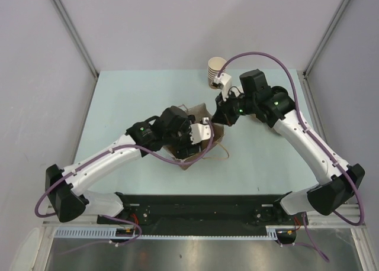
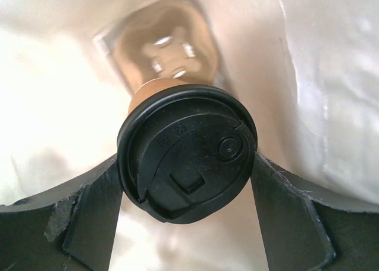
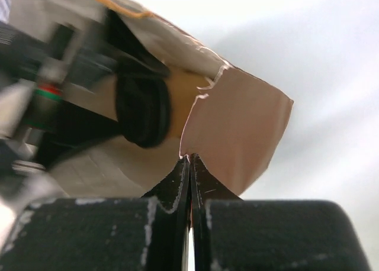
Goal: Pack the takeout coffee
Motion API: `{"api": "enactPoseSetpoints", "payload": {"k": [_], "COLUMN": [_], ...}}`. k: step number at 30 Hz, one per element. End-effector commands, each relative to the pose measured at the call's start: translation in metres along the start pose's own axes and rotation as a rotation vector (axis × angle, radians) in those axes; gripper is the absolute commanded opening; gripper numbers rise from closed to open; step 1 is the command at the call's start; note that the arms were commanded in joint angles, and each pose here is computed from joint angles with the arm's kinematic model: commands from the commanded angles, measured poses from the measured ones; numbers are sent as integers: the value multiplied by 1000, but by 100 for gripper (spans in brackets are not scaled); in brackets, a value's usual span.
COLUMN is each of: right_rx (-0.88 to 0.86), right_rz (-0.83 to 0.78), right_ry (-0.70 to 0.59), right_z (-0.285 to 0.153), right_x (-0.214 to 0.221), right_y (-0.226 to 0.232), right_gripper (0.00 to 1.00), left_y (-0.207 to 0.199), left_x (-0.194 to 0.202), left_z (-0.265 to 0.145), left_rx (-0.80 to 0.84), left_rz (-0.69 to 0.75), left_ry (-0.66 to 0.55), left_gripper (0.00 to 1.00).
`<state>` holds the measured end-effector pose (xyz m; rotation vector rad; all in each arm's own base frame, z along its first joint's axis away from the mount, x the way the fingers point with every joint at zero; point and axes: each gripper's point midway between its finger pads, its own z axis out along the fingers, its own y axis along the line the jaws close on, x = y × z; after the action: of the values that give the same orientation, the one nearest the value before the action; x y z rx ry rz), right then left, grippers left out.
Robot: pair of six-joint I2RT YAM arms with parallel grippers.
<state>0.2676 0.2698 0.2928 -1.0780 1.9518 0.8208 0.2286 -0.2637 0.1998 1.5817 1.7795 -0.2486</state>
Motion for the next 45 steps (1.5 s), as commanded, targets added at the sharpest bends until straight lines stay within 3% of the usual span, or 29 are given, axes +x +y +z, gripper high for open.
{"api": "enactPoseSetpoints", "payload": {"k": [1,4,7,8,10,11,13,18,24,34,38,41,43,44,45], "right_rx": [35,-25,-75,-84,-64,-39,4,92,-53,-217,-245,-264,-266,-254,-246], "right_rz": [178,229,237,232,197,181,97,-58,-191,-296,-310,-306,-294,-291,-285], "right_ry": [75,130,179,185,177,157,97,13,-43,2,12,32,46,39,32], "right_z": [-24,-30,-47,-51,-60,-63,-63,-48,-27,17,34,38,40,40,38], "right_x": [16,31,45,47,46,42,24,-16,-38,-13,-10,-2,3,1,-2], "right_y": [6,22,41,45,43,36,20,-29,-22,-5,-6,-6,-5,-6,-6], "right_gripper": [0,2,28,41,56,69,79,85,89,82,70,51,33,23,4], "left_y": [-3,-7,-8,-7,-7,-9,-11,-16,-17,-19,-19,-18,-13,-11,-7], "left_x": [-20,-19,-17,-16,-22,-21,-27,-31,-32,-30,-28,-25,-21,-21,-21], "left_z": [-20,-21,-22,-22,-25,-26,-28,-30,-29,-28,-28,-27,-26,-25,-27], "left_rx": [23,53,82,91,111,128,147,186,203,210,211,205,169,156,131], "left_rz": [44,55,63,59,73,86,100,142,156,163,163,162,145,146,142], "left_ry": [-95,-89,-86,-87,-107,-105,-128,-139,-140,-133,-128,-118,-97,-99,-96], "left_gripper": [10,10,11,11,11,11,11,13,13,14,14,14,14,14,14]}}
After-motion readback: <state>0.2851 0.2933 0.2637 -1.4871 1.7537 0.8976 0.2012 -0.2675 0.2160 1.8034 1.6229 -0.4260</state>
